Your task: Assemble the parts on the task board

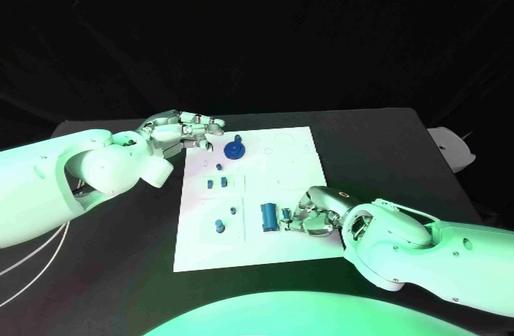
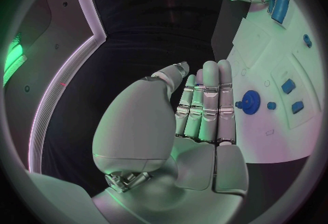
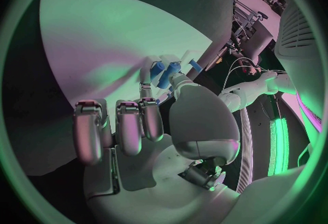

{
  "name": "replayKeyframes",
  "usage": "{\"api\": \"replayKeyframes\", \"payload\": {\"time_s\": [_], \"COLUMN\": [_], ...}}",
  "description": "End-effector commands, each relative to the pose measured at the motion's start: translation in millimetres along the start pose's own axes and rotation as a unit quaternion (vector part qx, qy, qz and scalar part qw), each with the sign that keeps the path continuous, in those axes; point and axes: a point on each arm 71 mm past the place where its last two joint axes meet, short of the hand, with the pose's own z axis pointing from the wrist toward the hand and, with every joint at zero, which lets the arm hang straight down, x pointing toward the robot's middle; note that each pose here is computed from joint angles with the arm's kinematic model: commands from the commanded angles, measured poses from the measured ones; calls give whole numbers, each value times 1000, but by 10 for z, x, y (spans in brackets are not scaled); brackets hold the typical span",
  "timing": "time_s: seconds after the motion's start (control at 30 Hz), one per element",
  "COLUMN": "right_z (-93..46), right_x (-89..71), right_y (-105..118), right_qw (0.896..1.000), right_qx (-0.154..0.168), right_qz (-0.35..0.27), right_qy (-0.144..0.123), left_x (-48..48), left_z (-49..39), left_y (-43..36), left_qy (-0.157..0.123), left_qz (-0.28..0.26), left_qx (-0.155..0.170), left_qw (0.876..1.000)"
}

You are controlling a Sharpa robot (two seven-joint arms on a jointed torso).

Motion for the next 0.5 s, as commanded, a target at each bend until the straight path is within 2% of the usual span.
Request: {"api": "replayKeyframes", "payload": {"time_s": [0.03, 0.23, 0.5], "right_z": [-9, -37, -80], "right_x": [-2, 8, -1], "right_y": [-13, -30, -79], "right_qw": [1000, 1000, 1000], "right_qx": [-1, -5, -8], "right_qz": [-3, -4, -5], "right_qy": [0, 15, 18], "left_x": [20, 17, 11], "left_z": [0, 1, 2], "left_y": [-5, -4, -4], "left_qy": [12, 12, 11], "left_qz": [2, 2, 7], "left_qx": [1, 0, 1], "left_qw": [1000, 1000, 1000]}}
